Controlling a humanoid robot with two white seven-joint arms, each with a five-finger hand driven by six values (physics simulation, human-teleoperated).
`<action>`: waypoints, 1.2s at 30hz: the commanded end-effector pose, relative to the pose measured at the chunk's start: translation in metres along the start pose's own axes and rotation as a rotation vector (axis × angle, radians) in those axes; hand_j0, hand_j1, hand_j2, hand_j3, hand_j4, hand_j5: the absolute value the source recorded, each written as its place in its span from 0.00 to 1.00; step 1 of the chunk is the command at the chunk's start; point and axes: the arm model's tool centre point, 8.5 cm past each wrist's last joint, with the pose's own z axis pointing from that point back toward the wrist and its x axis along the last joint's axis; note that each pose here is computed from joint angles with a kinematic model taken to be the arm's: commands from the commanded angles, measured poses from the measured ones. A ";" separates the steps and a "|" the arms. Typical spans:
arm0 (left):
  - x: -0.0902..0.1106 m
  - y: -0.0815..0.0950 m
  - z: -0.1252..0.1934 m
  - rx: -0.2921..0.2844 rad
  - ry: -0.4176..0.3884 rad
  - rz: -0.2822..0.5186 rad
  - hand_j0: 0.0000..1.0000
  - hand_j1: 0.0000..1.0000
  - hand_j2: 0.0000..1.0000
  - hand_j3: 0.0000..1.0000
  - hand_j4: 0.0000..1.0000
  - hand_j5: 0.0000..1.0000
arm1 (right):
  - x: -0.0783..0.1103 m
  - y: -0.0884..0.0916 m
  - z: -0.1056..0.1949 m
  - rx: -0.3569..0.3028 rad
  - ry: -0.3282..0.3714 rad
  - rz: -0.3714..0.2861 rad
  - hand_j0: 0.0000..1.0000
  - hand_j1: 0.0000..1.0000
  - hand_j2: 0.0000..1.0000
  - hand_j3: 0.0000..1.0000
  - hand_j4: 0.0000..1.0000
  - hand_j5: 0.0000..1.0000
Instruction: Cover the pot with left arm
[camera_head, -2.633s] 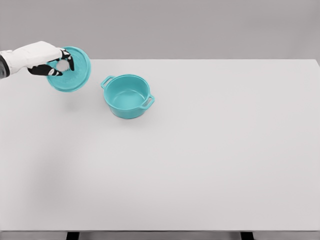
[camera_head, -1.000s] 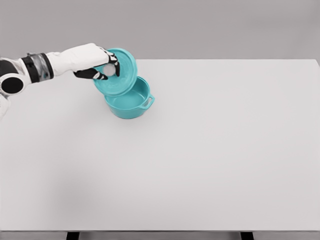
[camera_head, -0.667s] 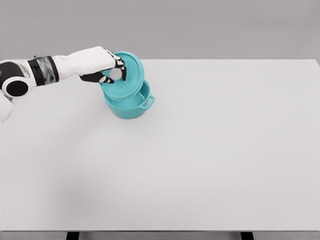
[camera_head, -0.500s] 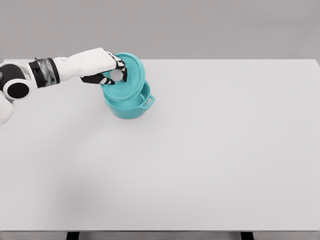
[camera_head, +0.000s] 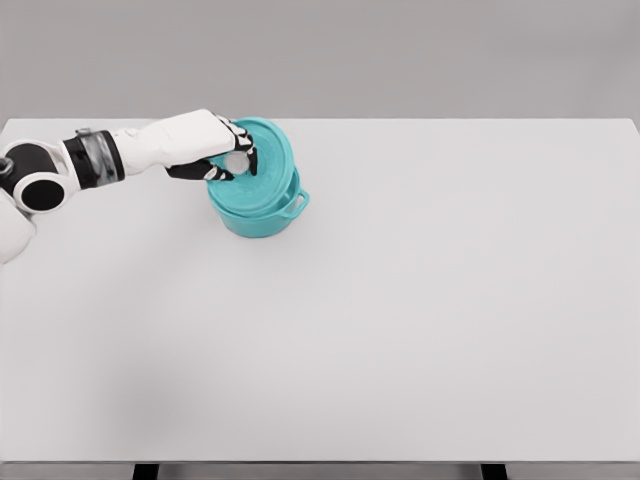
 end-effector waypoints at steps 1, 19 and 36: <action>0.000 0.001 0.000 0.005 0.000 0.004 0.49 0.49 0.49 0.49 0.49 0.49 | 0.000 0.000 0.000 0.000 -0.001 0.000 1.00 1.00 1.00 1.00 1.00 1.00; 0.000 -0.001 0.000 0.002 -0.001 0.007 0.60 0.60 0.60 0.60 0.60 0.60 | 0.000 0.000 0.000 0.000 -0.001 0.000 1.00 1.00 1.00 1.00 1.00 1.00; 0.000 -0.002 -0.001 0.001 -0.001 0.009 0.65 0.65 0.65 0.65 0.65 0.65 | 0.000 0.000 0.000 0.000 0.000 0.000 1.00 1.00 1.00 1.00 1.00 1.00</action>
